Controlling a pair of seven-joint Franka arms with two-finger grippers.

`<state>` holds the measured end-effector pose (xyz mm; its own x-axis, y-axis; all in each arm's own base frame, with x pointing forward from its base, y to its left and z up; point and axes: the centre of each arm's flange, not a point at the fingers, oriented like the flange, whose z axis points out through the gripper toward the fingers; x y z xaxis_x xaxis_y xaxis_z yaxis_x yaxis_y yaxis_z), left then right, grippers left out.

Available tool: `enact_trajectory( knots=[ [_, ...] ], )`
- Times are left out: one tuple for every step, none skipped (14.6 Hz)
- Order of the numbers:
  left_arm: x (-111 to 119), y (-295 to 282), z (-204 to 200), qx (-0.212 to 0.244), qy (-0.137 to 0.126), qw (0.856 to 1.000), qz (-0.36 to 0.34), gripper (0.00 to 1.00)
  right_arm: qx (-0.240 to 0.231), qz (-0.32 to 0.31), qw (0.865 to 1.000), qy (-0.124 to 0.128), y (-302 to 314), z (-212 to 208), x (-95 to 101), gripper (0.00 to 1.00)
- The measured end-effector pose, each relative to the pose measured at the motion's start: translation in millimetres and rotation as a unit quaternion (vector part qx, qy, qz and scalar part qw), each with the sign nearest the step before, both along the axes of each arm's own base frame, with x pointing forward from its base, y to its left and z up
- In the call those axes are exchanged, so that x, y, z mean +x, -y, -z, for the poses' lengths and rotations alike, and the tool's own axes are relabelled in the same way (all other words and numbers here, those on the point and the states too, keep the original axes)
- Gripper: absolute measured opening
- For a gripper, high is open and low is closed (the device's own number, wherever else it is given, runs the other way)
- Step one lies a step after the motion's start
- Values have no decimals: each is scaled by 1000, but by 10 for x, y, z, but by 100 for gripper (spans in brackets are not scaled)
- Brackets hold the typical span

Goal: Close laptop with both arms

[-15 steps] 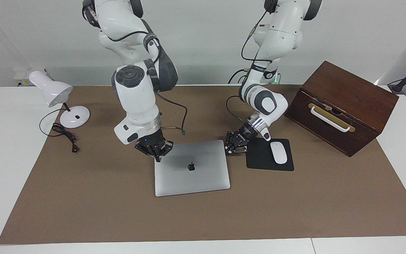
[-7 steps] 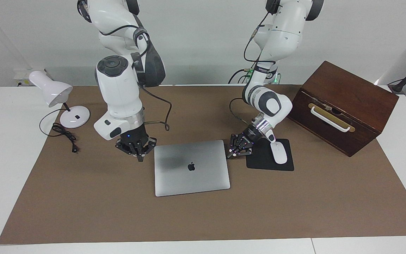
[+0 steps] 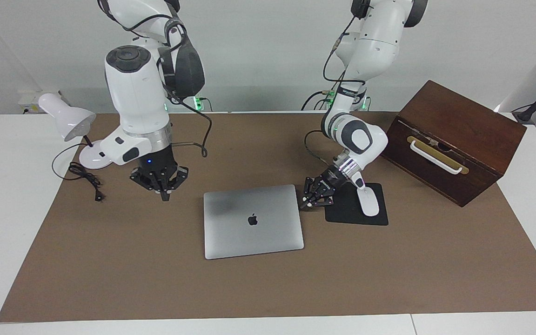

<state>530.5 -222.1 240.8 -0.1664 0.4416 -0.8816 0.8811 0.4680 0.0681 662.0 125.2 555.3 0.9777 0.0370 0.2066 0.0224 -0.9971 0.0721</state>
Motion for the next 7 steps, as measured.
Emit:
enact_trajectory(
  knots=[
    [34, -26, -22, 3, 4, 1000, 2, 1, -1, 1, 1000, -1, 39, -64, -31, 1],
    [65, -56, -41, 5, 8, 1000, 3, 1, -1, 1, 1000, 0, 61, -125, -61, 1],
    [89, -86, -54, 8, 11, 1000, 5, 1, -2, 2, 1000, 0, 75, -174, -87, 1],
    [115, -108, -71, 13, 15, 1000, 9, 1, -2, 4, 1000, 0, 93, -207, -104, 1],
    [145, -119, -99, 18, 21, 999, 16, 1, -2, 5, 1000, 1, 117, -233, -113, 1],
    [182, -121, -138, 24, 29, 999, 25, 1, -2, 7, 1000, 1, 140, -252, -119, 1],
    [232, -112, -201, 32, 40, 998, 37, 1, -2, 8, 1000, 1, 160, -266, -126, 1]
  ],
)
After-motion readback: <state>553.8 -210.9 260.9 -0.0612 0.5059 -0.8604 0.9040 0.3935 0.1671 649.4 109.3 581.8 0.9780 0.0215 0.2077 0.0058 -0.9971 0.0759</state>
